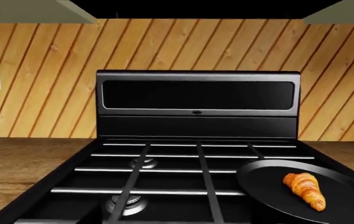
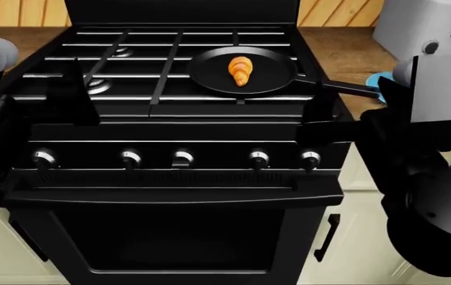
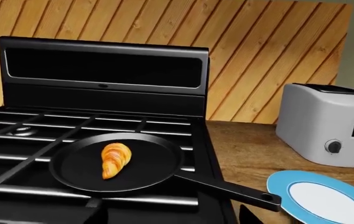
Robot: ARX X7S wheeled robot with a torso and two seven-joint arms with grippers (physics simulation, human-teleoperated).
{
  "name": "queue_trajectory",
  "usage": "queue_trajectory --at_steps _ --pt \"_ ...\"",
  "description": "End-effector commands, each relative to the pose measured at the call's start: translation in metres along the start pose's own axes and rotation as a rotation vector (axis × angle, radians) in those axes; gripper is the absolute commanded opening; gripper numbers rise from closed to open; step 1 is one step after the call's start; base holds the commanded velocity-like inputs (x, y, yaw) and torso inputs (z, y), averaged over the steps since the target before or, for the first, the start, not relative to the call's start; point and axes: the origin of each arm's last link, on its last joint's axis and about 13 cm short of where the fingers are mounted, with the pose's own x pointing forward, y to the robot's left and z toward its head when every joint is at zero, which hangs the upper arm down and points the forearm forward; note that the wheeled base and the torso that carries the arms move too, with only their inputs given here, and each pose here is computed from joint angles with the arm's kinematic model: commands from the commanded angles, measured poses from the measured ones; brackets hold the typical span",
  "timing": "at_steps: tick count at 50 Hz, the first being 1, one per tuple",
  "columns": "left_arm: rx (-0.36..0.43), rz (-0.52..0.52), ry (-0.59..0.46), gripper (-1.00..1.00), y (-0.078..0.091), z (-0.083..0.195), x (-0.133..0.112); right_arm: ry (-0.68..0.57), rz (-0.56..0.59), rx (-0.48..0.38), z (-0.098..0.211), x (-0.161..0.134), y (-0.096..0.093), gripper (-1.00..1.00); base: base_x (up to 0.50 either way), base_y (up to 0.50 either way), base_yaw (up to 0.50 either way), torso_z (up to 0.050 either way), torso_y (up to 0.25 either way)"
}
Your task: Pick the croissant and place it on the pan. Then turn on the stove to warm the croissant.
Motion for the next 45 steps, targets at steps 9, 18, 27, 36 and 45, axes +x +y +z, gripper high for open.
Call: queue_trajectory --at_steps 9,18,27,36,45 --pt "0.021 -0.021 0.009 1.00 0.000 0.000 0.000 0.016 0.002 0.020 -0.015 0.001 -0.002 1.00 0.00 0.00 0.00 -0.050 0.018" --pt "0.027 -0.047 0.010 1.00 0.000 0.000 0.000 0.009 -0.005 0.028 -0.017 -0.001 -0.003 1.00 0.00 0.00 0.00 -0.050 0.013" --pt "0.030 -0.052 -0.004 1.00 -0.004 -0.013 0.002 -0.039 -0.036 0.018 -0.019 -0.008 0.001 1.00 0.00 0.00 0.00 -0.050 0.012" --pt "0.024 -0.063 -0.012 1.00 -0.007 -0.022 0.003 -0.016 -0.063 0.030 -0.021 -0.016 0.003 1.00 0.00 0.00 0.00 -0.050 0.014" --pt "0.021 -0.065 -0.011 1.00 -0.008 -0.024 0.003 -0.011 -0.074 0.024 -0.025 -0.020 0.005 1.00 0.00 0.00 0.00 -0.050 0.013"
